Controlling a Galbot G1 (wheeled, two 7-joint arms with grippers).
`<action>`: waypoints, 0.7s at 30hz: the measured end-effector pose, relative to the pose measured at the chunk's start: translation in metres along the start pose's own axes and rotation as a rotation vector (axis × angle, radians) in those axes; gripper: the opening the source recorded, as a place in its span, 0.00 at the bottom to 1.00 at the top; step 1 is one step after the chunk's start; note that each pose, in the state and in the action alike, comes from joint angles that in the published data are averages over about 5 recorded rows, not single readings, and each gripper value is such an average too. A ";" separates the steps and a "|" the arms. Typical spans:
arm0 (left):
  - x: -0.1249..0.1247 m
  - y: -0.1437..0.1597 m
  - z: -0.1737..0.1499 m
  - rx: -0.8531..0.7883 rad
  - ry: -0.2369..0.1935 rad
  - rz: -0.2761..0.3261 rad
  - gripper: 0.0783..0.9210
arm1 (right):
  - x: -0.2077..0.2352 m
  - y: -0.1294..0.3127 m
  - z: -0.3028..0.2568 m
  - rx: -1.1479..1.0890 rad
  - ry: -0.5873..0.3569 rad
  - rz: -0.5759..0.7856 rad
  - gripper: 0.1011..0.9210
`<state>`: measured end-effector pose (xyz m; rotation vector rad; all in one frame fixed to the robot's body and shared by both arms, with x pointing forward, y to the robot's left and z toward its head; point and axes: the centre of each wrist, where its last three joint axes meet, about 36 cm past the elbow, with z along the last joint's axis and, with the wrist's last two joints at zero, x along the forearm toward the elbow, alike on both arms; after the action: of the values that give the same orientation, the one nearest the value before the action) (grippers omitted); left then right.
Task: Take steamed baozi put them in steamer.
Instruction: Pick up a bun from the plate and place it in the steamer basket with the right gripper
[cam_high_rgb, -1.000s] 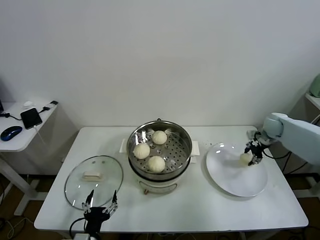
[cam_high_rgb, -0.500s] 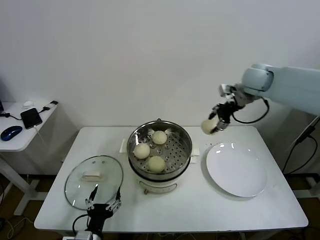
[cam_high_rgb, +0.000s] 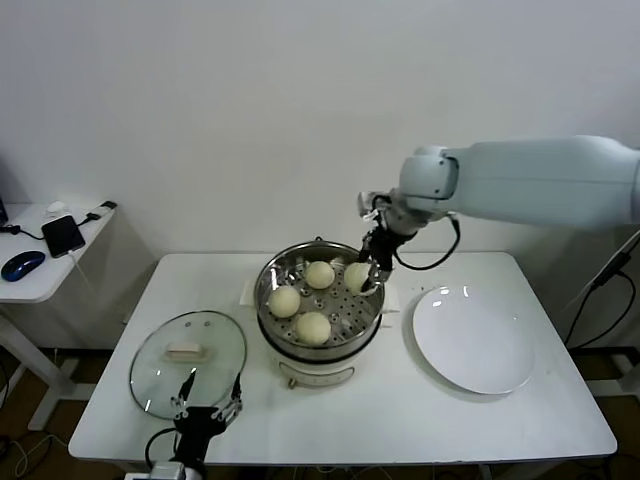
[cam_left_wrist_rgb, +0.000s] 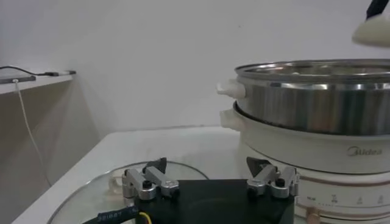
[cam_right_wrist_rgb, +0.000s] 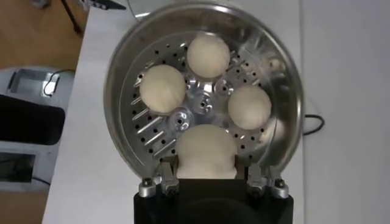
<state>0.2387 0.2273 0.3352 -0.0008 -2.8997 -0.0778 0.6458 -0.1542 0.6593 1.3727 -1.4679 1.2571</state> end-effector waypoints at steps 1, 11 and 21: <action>0.000 0.000 0.000 0.000 0.000 0.000 0.88 | -0.006 -0.001 0.000 -0.001 0.006 -0.001 0.64; -0.002 0.001 0.002 0.002 0.003 -0.005 0.88 | -0.058 -0.007 -0.004 -0.008 0.031 -0.006 0.64; -0.003 0.002 0.003 0.007 0.004 -0.007 0.88 | -0.080 -0.010 -0.007 0.000 0.030 -0.024 0.76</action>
<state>0.2409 0.2297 0.3320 0.0111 -2.8961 -0.0695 0.6662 -0.1270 0.5862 1.3612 -1.4270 1.2577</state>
